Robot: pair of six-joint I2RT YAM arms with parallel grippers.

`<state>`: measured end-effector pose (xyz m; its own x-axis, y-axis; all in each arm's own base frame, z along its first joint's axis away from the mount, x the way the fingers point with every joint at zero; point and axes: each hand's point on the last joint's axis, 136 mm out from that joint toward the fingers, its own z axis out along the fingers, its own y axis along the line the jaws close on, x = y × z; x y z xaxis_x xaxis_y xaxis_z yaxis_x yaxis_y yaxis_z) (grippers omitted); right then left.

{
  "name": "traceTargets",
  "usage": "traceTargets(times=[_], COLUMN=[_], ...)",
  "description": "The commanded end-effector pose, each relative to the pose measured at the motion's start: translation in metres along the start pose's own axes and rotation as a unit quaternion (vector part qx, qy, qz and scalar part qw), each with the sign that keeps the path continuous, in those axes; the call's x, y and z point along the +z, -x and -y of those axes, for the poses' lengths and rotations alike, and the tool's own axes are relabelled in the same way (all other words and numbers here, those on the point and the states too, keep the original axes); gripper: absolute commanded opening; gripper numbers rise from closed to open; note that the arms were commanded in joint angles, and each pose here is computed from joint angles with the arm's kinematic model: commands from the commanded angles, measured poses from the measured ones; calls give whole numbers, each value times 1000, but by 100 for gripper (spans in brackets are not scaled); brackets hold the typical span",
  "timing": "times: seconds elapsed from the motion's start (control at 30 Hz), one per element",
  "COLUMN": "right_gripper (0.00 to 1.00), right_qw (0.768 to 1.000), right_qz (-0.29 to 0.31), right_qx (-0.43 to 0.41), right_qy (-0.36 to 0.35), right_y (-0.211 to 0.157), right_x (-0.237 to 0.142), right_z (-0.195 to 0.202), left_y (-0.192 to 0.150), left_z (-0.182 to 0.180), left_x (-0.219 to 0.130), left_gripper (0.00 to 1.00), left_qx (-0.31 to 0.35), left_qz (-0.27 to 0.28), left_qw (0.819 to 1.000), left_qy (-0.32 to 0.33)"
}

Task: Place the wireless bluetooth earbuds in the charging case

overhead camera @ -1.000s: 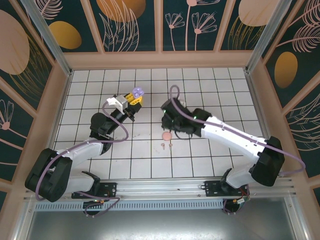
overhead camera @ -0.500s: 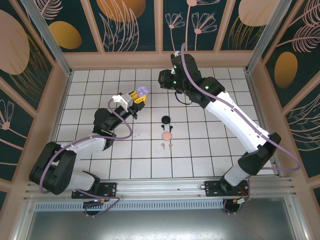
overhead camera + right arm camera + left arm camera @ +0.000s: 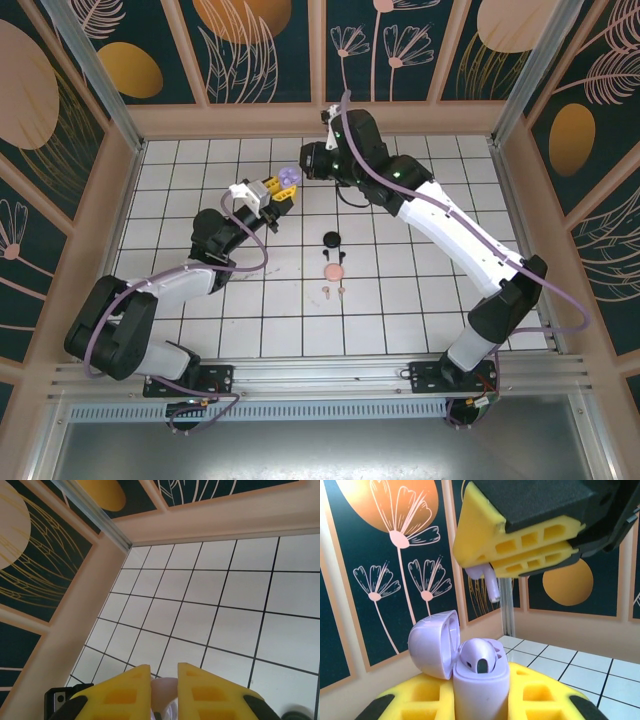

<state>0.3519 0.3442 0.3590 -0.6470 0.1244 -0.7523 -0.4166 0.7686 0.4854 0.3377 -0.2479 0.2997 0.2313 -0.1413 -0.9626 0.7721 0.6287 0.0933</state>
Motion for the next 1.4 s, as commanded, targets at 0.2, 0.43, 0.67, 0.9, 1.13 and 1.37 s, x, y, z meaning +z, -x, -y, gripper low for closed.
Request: traceTargets(times=[0.2,0.43,0.67,0.9,1.13,1.37], right_gripper=[16,16,15,15,15,15], right_qw=[999,1000,999,999,1000,1000], right_qz=[3,-6,-17,-27,-26,-14], right_qx=[-6,-2,-1,2,4,-8], right_qy=[31,29,27,19,3,-23], right_y=[-8,-15,-23,-35,-41,-43], right_x=[0,8,16,21,26,28], right_z=[-19,-18,-17,-11,-3,4], left_y=[7,8,12,15,17,20], left_z=[2,3,3,3,5,7], left_x=[8,8,7,7,6,5], left_gripper=[0,0,0,0,0,0], left_qx=[11,12,11,11,11,12], left_qz=[10,11,14,18,22,25], left_qw=[1000,1000,1000,1000,1000,999], left_qy=[-11,-14,-14,-13,-18,-21])
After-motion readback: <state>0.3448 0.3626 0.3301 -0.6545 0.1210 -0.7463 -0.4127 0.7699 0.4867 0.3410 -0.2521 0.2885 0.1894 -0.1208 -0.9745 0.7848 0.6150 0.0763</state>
